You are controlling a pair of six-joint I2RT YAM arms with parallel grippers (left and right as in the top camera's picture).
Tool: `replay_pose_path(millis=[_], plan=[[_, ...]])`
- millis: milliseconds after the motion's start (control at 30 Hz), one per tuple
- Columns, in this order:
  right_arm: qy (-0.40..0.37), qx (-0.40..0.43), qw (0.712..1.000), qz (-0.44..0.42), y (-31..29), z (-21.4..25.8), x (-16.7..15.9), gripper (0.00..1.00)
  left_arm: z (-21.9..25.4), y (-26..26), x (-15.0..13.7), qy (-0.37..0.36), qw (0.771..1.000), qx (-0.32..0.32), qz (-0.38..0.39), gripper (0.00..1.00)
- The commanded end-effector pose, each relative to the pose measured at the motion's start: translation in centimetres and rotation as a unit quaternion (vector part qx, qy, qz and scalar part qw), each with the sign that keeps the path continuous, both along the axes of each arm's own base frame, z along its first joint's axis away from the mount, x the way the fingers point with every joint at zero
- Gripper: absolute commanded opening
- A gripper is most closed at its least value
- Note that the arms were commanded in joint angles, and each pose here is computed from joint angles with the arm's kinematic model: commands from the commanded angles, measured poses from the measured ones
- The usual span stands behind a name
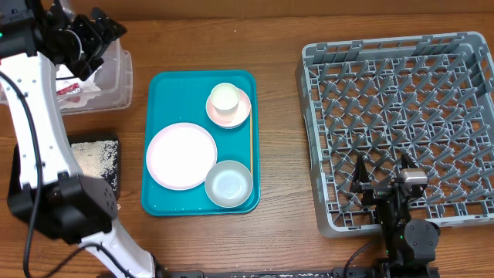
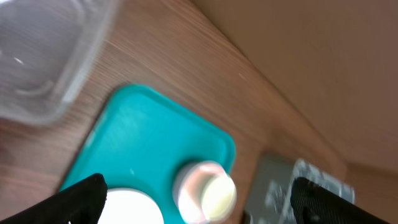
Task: Sort waste into correct bins and load items into the dishwasher
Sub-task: 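Carry the wrapper and tissue into the clear plastic bin and release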
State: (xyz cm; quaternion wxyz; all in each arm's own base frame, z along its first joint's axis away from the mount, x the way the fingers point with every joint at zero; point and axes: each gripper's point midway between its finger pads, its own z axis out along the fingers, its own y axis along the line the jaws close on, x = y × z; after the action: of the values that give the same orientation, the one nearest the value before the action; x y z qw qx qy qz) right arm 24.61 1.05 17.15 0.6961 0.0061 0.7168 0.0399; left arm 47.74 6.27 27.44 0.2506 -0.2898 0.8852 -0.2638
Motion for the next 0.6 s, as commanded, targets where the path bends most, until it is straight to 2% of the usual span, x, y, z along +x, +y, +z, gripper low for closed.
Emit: replay_pose_path(millis=[0, 133, 367, 567], plan=[[-0.002, -0.003, 1.000, 0.003, 0.1, -0.2, 0.0, 1.00, 5.1, -3.6, -3.2, -0.048, 0.997, 0.033, -0.055, 0.95], [-0.002, -0.003, 1.000, 0.003, 0.1, -0.2, 0.0, 1.00, 5.3, -5.9, -5.5, -0.022, 0.996, 0.044, -0.071, 0.95], [-0.002, -0.003, 1.000, 0.003, 0.1, -0.2, 0.0, 1.00, 2.0, -6.4, -9.9, 0.103, 0.987, 0.102, -0.069, 0.96], [-0.002, -0.003, 1.000, 0.003, 0.1, -0.2, 0.0, 1.00, 1.3, -7.4, -11.6, 0.135, 0.980, 0.108, -0.095, 0.96]])
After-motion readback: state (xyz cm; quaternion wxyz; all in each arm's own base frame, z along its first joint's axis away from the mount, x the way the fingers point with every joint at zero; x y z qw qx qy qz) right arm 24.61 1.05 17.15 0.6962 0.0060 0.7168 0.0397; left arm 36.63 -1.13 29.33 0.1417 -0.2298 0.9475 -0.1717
